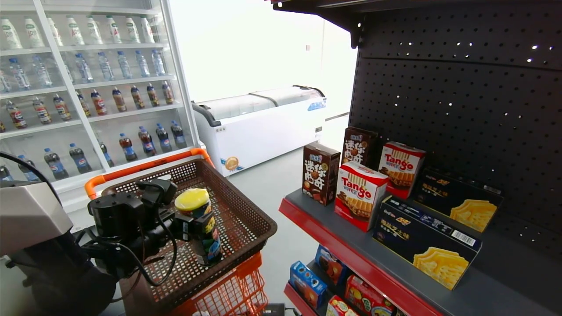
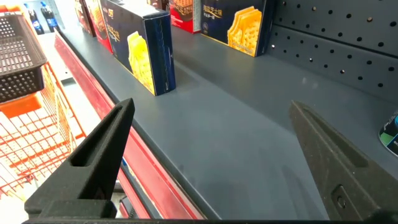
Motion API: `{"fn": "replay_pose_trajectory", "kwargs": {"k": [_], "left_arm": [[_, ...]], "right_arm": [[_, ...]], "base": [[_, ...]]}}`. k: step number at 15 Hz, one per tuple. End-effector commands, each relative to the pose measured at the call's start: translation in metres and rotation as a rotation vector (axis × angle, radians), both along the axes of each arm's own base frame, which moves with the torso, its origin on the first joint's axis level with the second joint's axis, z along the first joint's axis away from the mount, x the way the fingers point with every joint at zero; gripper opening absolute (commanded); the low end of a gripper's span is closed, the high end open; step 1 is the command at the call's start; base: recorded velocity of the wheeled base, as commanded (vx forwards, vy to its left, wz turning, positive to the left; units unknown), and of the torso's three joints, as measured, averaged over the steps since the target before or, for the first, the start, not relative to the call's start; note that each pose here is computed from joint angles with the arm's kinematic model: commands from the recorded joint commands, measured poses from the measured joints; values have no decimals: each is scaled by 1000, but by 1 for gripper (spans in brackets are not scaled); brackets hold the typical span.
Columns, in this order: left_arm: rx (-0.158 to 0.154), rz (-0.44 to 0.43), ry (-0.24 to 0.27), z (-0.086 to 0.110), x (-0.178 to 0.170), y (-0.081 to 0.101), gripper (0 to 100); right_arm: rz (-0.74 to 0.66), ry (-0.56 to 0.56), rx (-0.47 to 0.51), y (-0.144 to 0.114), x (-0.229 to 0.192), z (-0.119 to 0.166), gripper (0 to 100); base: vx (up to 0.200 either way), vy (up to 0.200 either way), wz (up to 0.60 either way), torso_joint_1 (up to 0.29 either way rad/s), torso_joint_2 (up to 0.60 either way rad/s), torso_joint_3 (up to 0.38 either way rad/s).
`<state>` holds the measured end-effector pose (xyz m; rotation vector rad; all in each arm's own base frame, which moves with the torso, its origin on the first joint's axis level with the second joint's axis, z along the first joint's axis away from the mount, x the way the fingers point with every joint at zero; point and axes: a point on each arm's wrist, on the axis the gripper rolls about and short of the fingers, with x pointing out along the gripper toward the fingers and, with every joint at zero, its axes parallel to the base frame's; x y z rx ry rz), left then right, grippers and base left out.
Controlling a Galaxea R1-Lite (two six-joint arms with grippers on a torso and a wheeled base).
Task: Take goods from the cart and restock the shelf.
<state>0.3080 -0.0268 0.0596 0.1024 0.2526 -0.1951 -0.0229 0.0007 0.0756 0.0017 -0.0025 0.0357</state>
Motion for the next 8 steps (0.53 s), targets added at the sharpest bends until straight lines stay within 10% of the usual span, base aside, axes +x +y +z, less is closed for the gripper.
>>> {"fn": "replay_pose_trajectory", "kwargs": {"k": [1,8], "left_arm": [[2,-4,11,-7,7,-2,100],[12,-44,57,-18,3,-19,100]], "right_arm": [[1,1,0,0,0,0,100],[1,1,0,0,0,0,100]], "base": [[0,0,0,0,0,0],[0,0,0,0,0,0]]}}
